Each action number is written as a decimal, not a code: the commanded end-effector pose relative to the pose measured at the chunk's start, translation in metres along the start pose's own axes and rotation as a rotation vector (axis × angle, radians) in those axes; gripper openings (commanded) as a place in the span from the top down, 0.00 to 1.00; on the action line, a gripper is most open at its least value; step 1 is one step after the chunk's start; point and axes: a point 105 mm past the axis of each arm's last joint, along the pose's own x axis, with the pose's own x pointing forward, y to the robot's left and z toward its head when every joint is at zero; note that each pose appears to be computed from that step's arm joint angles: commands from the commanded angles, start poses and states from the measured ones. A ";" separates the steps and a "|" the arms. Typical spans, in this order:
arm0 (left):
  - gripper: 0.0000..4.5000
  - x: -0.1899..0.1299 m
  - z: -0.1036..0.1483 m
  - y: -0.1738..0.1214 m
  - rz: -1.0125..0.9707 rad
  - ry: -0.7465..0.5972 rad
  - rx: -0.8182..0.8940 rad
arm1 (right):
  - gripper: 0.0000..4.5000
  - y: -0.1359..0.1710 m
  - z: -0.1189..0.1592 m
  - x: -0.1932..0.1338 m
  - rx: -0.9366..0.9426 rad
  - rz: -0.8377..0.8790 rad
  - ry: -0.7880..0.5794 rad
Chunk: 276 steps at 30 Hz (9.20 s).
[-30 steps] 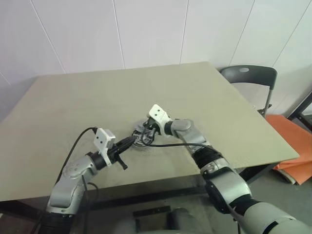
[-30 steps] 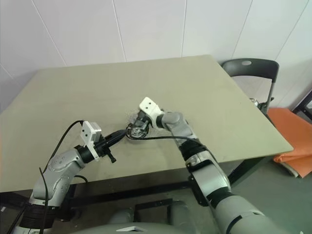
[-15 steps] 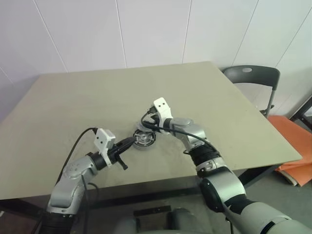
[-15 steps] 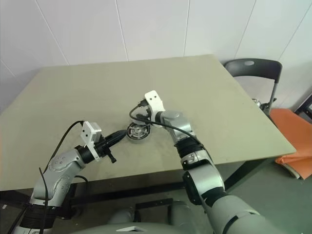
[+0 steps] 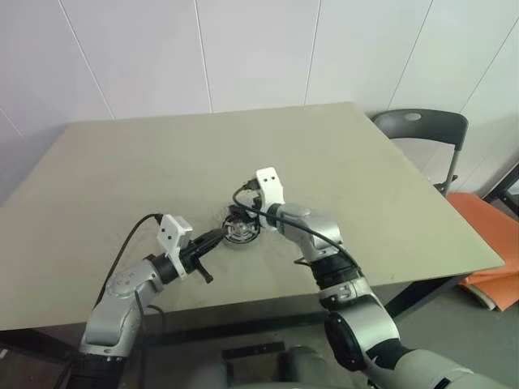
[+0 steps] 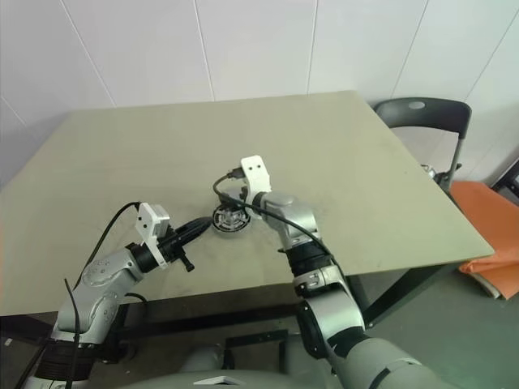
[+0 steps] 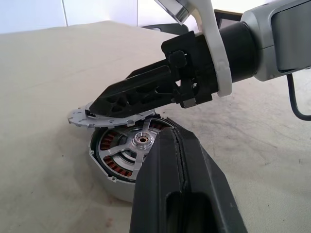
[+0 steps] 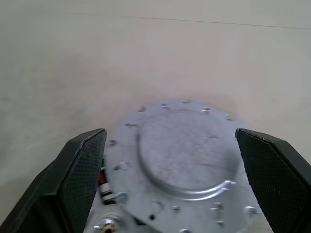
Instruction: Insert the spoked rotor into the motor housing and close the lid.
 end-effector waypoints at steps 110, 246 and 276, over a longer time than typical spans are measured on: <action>1.00 -0.047 0.033 0.026 0.052 -0.051 0.032 | 0.28 0.014 -0.014 -0.044 -0.550 0.680 -0.074; 1.00 -0.041 -0.004 0.013 0.005 0.091 0.102 | 0.28 0.001 -0.070 -0.062 -0.553 0.795 0.301; 1.00 -0.034 -0.001 0.012 0.000 0.082 0.110 | 0.28 -0.012 -0.073 -0.054 -0.612 0.705 0.291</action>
